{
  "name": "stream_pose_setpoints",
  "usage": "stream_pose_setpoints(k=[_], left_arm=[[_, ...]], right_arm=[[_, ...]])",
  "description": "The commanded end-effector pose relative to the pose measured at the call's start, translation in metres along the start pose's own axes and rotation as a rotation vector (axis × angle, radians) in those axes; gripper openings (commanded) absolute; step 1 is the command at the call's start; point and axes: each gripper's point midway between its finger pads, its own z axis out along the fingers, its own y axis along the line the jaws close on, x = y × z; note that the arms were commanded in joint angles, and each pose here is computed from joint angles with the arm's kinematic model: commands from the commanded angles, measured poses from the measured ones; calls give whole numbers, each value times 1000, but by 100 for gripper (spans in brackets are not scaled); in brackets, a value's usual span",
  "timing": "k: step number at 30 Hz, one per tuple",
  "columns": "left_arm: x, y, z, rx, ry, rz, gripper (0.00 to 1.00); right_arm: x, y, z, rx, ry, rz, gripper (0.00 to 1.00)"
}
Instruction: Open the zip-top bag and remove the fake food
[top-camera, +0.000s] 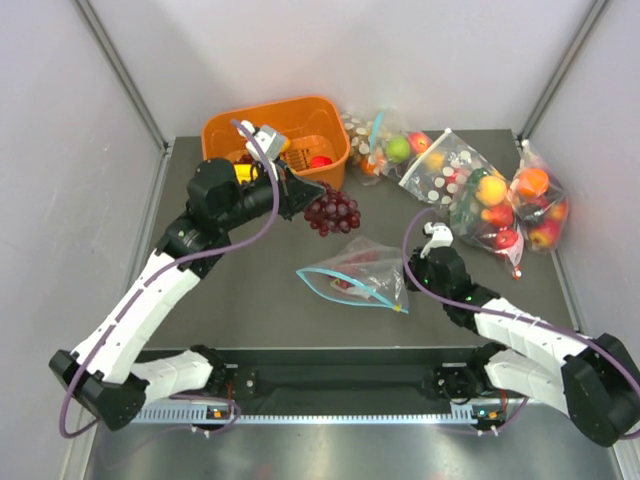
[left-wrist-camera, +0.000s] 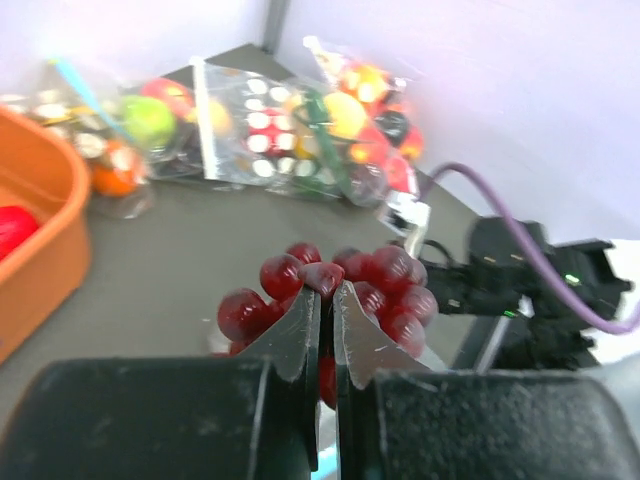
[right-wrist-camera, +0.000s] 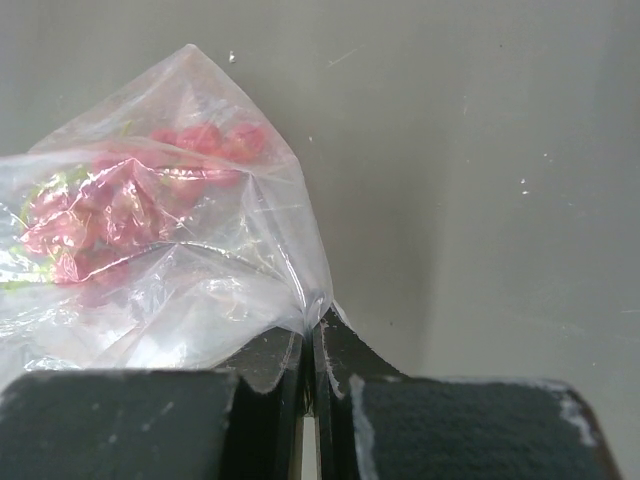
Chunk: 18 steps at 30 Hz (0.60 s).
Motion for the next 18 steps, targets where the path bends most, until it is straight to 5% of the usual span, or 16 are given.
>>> stream_pose_setpoints(k=[1,14,18], left_arm=[[-38,21,3,-42,-76,43,0],[-106,233,11,-636,-200,56,0],[-115,275,12,-708,-204,44,0]], right_arm=[[-15,6,-3,-28,-45,-4,0],[-15,9,-12,-50,-42,-12,0],[-17,10,-14,-56,-47,-14,0]])
